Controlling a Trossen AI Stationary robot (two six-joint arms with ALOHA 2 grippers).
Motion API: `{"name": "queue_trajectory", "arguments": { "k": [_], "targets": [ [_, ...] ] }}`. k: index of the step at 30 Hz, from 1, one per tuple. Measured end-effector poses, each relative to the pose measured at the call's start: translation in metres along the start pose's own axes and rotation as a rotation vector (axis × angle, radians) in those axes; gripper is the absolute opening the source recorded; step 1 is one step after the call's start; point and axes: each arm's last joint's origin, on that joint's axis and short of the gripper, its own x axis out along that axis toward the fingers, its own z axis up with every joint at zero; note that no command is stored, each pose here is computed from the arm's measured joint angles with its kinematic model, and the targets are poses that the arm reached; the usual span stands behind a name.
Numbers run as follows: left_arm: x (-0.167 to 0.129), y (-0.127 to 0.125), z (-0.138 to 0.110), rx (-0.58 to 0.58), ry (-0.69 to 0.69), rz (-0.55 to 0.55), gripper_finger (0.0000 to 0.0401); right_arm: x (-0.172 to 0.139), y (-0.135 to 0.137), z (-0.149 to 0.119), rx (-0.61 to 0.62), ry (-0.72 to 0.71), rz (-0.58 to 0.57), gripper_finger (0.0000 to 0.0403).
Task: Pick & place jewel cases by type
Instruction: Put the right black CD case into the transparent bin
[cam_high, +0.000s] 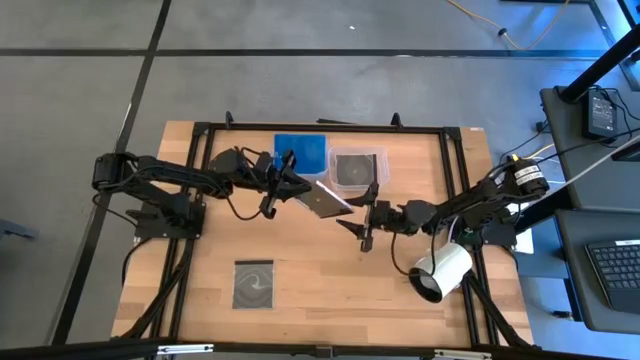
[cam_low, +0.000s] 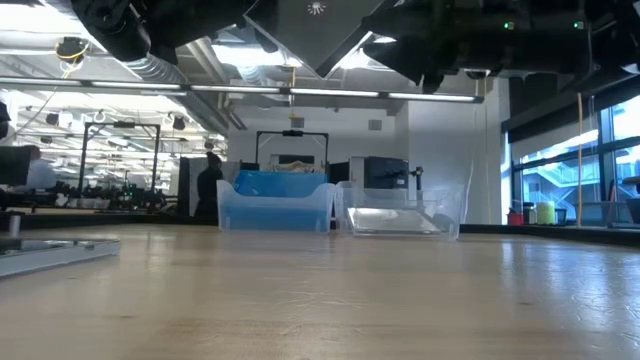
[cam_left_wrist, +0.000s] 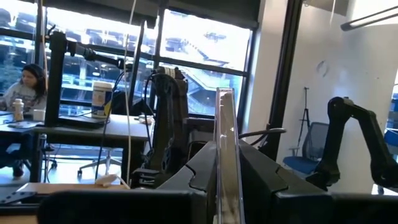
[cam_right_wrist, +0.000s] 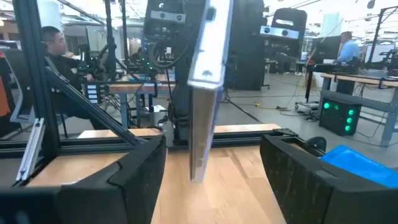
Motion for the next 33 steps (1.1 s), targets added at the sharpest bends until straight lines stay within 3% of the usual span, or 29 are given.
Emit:
{"name": "queue_trajectory", "arguments": {
  "k": [5, 19, 33],
  "targets": [
    [0.0, 0.0, 0.0, 0.0, 0.001, -0.001, 0.0039, 0.0, -0.0003, 0.0024, 0.03, -0.023, -0.001, 0.0228],
    [-0.0001, 0.0, -0.0001, 0.003, 0.002, -0.005, 0.0045, 0.0001, 0.0, 0.0022, 0.026, -0.021, 0.003, 0.0043],
    [-0.0001, -0.0006, -0.0018, -0.029, 0.027, -0.037, 0.0076, 0.0, -0.0008, 0.0014, 0.002, -0.013, -0.027, 0.0041]
  ]
}}
